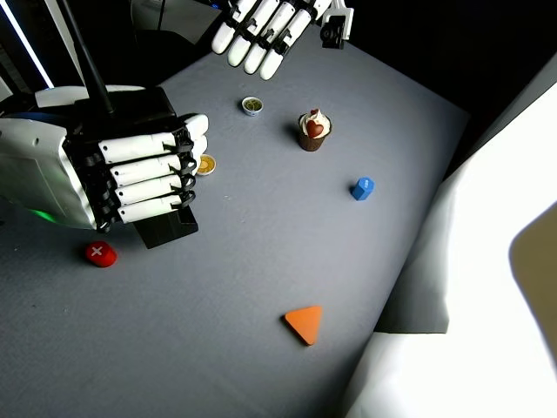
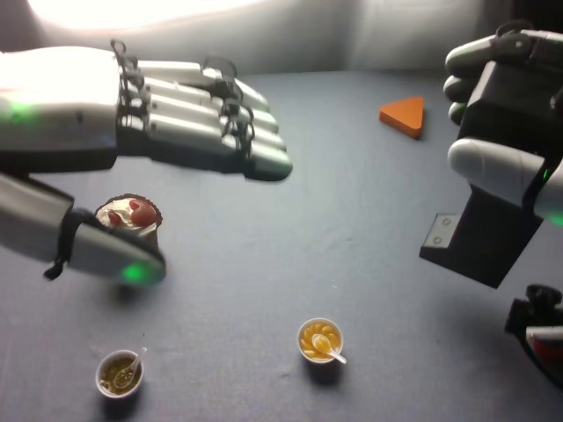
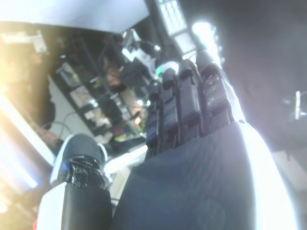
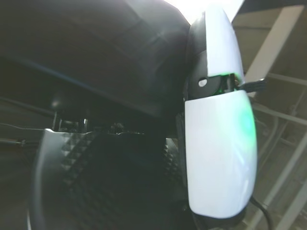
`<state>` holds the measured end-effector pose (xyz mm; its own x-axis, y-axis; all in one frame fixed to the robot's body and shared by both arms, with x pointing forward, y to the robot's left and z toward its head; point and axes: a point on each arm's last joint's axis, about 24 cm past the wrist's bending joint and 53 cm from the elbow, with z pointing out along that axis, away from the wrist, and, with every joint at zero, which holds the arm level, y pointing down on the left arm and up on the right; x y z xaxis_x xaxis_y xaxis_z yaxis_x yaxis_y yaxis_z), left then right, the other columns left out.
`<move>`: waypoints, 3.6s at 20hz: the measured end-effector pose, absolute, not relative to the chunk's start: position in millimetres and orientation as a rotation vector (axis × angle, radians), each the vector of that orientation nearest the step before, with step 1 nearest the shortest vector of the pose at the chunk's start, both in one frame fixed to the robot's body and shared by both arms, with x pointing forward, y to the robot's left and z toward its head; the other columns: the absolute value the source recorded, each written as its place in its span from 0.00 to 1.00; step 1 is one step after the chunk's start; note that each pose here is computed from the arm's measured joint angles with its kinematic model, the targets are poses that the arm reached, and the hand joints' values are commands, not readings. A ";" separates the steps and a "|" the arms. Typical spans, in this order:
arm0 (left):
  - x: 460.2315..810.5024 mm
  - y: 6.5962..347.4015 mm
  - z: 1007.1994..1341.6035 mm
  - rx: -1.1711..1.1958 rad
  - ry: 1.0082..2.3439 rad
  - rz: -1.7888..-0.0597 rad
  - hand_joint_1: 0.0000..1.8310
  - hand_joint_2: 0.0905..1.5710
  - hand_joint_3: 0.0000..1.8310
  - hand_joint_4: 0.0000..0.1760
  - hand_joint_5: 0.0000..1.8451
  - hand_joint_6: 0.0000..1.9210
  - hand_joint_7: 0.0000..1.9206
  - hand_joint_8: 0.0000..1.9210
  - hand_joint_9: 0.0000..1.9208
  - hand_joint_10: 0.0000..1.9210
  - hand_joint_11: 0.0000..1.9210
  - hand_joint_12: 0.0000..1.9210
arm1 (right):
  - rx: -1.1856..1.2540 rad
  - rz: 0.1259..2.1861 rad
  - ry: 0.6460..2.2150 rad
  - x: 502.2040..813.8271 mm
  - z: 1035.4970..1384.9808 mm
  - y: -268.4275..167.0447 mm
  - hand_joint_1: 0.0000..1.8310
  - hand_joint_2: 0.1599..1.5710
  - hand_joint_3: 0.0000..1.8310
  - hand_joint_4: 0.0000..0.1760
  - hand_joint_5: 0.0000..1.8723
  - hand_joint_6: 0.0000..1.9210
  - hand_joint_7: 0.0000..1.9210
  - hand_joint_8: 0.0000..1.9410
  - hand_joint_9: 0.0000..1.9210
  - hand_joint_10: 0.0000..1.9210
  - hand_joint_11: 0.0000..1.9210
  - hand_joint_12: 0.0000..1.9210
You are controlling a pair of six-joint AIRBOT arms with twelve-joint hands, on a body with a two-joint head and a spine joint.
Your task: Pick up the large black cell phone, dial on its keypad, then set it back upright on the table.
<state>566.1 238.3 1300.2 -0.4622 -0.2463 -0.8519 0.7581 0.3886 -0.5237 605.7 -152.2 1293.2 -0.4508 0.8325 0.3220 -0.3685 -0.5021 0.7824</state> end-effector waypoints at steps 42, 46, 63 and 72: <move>603.5 179.0 1317.0 0.304 1.480 -1.377 0.79 0.79 0.00 0.14 0.11 0.00 0.32 0.74 0.33 0.93 0.29 1.00 | 0.785 2.210 0.655 563.3 1368.4 -135.2 0.82 0.66 0.00 0.00 0.50 0.50 0.56 0.37 0.53 0.51 0.41 0.81; 593.5 164.1 1321.7 0.325 1.459 -1.444 0.79 0.80 0.00 0.14 0.11 0.00 0.32 0.75 0.32 0.94 0.30 1.00 | 0.785 2.211 0.656 563.2 1368.3 -134.9 0.82 0.66 0.00 0.00 0.51 0.49 0.56 0.38 0.53 0.51 0.41 0.81; 627.5 244.5 1317.7 0.238 1.512 -1.294 0.80 0.79 0.00 0.17 0.10 0.00 0.33 0.74 0.34 0.92 0.31 1.00 | 0.781 2.203 0.653 565.2 1368.4 -136.9 0.82 0.66 0.00 0.00 0.49 0.51 0.54 0.39 0.53 0.52 0.42 0.81; 602.1 196.2 1321.5 0.264 1.470 -1.438 0.79 0.79 0.00 0.13 0.11 0.00 0.33 0.74 0.33 0.93 0.30 1.00 | 0.783 2.205 0.654 565.3 1368.0 -136.3 0.82 0.66 0.00 0.00 0.49 0.50 0.53 0.40 0.53 0.52 0.42 0.81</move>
